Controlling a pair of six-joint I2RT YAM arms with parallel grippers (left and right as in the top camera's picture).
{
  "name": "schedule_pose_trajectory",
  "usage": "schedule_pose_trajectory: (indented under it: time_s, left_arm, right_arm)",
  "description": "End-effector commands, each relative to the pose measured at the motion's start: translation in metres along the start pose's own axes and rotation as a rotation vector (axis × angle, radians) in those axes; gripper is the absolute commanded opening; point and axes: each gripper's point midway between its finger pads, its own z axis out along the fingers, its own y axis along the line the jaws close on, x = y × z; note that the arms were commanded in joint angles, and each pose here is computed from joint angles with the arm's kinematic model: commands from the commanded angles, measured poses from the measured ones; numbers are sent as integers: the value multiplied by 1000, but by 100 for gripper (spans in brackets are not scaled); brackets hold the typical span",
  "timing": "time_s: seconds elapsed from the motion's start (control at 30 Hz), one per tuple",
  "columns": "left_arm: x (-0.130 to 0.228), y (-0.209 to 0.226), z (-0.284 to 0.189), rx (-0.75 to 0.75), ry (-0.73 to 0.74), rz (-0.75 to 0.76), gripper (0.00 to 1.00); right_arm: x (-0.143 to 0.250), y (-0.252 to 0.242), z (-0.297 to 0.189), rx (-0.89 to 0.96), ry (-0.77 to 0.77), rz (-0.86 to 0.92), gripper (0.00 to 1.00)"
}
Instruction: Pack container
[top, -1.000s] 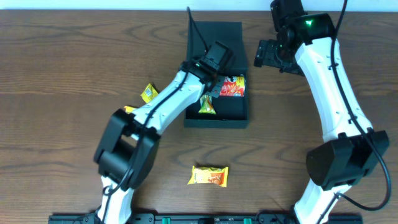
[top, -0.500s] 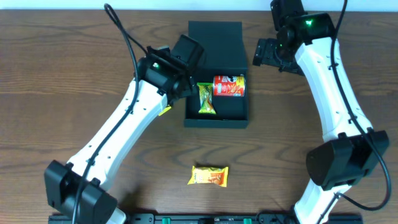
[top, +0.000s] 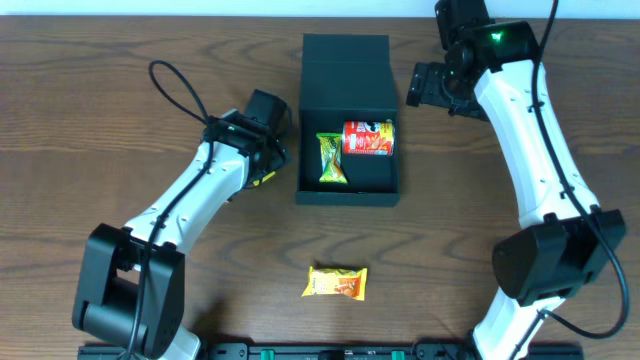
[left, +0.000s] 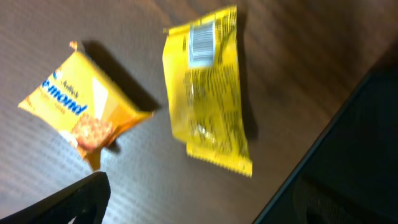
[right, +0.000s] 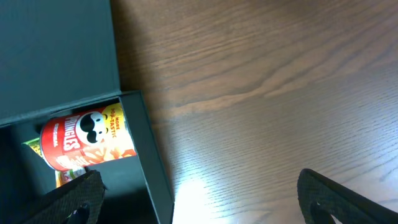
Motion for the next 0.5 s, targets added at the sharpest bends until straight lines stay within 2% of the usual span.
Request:
schedule_pose_trajectory:
  time_s: [0.0, 0.2, 0.3, 0.47]
  left_arm:
    - [-6, 2, 5, 8, -8, -30, 95]
    - [-13, -6, 18, 37, -42, -57, 95]
    - [-8, -3, 31, 9, -17, -124, 100]
    - [3, 4, 49, -27, 46, -182, 100]
  right_arm:
    - [1, -2, 2, 7, 4, -19, 99]
    - [1, -2, 2, 7, 5, -19, 99]
    - [1, -2, 2, 7, 6, -19, 99]
    - [3, -3, 2, 11, 13, -21, 99]
